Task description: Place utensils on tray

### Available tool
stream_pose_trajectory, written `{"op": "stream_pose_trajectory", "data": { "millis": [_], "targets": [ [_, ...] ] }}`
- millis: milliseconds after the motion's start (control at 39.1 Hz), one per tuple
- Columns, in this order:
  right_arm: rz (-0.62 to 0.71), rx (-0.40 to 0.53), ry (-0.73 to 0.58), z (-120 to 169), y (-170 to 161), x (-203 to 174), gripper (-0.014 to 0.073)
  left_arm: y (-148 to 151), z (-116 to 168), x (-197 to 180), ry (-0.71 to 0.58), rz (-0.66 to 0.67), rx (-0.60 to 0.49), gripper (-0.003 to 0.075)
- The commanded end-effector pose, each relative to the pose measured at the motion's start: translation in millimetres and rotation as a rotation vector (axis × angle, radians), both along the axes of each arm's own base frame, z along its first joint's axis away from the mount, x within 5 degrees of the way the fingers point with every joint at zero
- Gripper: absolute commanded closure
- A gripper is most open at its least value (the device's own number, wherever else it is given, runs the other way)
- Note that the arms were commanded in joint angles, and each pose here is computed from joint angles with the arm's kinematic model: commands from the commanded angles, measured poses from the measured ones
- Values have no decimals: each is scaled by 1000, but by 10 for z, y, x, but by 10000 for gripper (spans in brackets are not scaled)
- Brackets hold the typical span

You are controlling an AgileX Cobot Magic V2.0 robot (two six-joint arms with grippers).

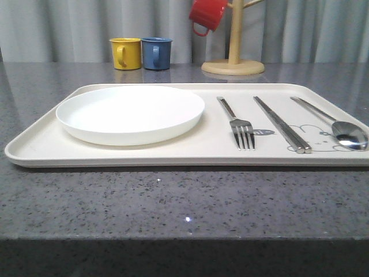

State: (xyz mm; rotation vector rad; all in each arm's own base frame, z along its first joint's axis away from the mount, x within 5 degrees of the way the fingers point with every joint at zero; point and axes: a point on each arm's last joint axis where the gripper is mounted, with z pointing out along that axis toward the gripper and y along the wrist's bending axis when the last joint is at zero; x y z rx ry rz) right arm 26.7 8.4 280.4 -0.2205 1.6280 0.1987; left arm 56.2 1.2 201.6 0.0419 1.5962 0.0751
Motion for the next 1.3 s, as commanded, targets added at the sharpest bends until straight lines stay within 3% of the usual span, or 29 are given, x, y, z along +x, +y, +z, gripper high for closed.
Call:
{"op": "stream_pose_trajectory", "data": {
  "millis": [0, 639, 741, 869, 1074, 1278],
  "targets": [
    [-10, 11, -98, 149, -8, -4, 664, 0, 80, -19, -104, 0, -5, 738],
    [-16, -1, -107, 137, -12, 5, 664, 0, 80, -19, -104, 0, -5, 738],
    [-41, -33, -127, 26, -16, 53, 664, 0, 80, -19, -104, 0, -5, 738],
    [-130, -19, -148, -335, -26, 167, 664, 0, 80, -19, -104, 0, -5, 738],
    [-289, 14, -49, -839, -96, 288, 664, 0, 82, -19, -106, 0, -5, 738],
    [-291, 9, -8, -878, -96, 287, 664, 0, 82, -19, -106, 0, -5, 738]
  ]
}}
